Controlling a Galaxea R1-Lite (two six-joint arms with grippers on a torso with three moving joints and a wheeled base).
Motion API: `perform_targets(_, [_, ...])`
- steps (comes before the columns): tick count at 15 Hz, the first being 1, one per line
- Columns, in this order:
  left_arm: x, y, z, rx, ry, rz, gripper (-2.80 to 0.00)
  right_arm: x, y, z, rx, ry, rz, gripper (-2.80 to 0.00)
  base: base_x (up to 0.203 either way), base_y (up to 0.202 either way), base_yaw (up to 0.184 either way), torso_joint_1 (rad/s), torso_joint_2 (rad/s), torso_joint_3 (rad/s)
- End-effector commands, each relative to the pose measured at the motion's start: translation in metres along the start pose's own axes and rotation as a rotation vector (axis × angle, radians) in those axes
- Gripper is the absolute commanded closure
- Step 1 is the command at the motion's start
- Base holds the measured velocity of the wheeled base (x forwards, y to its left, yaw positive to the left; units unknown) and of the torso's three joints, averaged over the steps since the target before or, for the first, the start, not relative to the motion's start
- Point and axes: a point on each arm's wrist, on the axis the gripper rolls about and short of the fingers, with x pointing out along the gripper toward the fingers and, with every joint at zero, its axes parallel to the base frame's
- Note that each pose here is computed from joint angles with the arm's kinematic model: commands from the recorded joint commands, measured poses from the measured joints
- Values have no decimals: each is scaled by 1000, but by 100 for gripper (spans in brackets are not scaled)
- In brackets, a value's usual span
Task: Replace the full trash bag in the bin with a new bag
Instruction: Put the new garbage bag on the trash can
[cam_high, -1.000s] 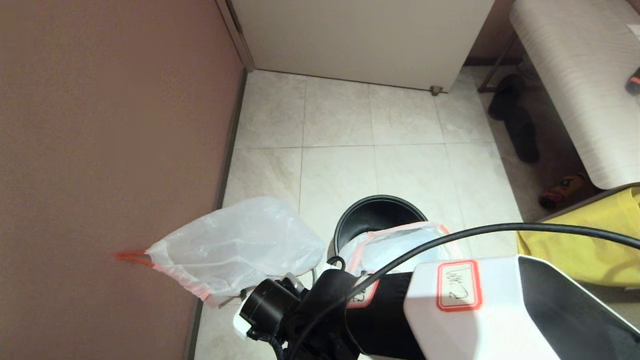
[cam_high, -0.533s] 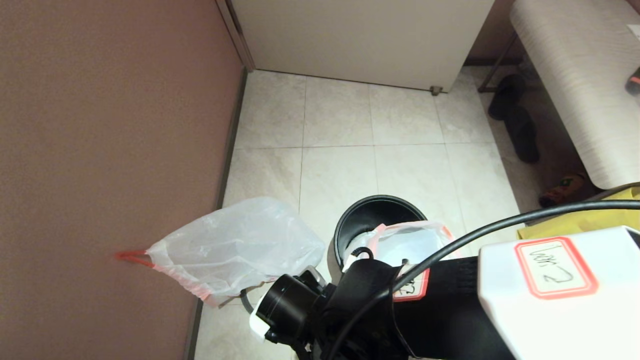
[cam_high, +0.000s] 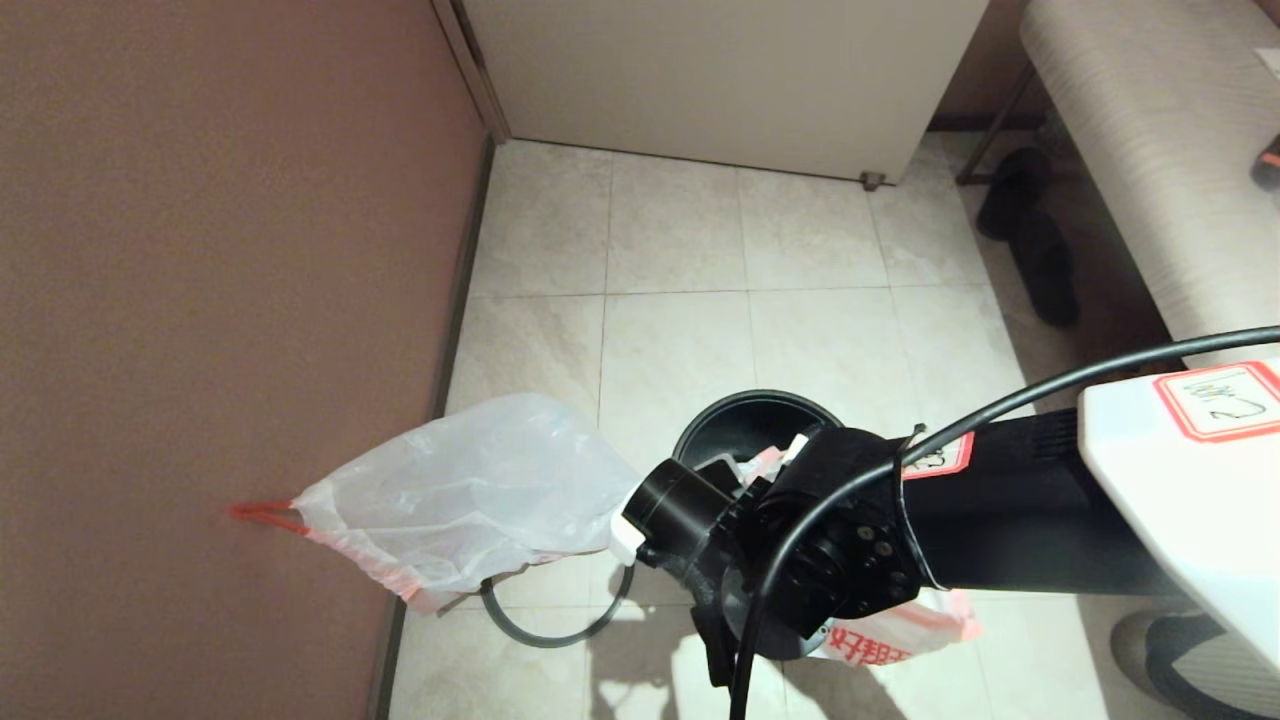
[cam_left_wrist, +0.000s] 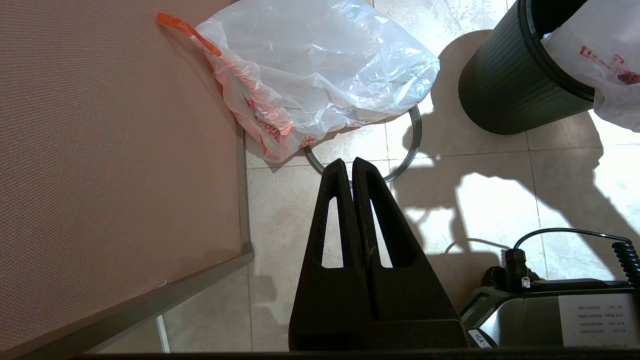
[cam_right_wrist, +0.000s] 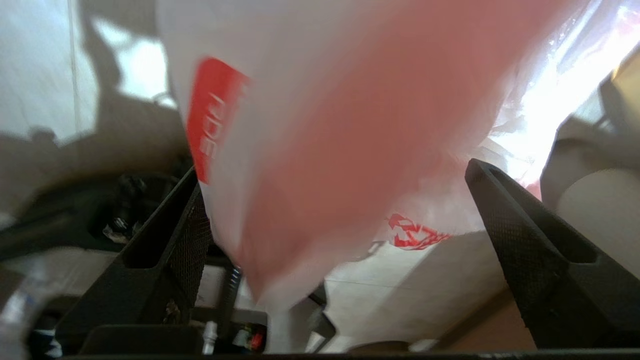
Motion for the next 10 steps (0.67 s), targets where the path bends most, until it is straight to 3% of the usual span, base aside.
perform_targets(1, [0,0,0,0,2,0,0,-8,-12,4,67,-20,3,-280,0,0,0,0,0,0])
perform_targets(5, [0,0,0,0,2,0,0,-48,-40,-2,147,-106,74,-280,0,0,0,0,0,0])
perform_targets(8, [0,0,0,0,2,0,0,-75,-56,-45,8,-6,242,-280,0,0,0,0,0,0])
perform_targets(10, [0,0,0,0,2,0,0,-82,-65,-67,-71,42,284,-280,0,0,0,0,0,0])
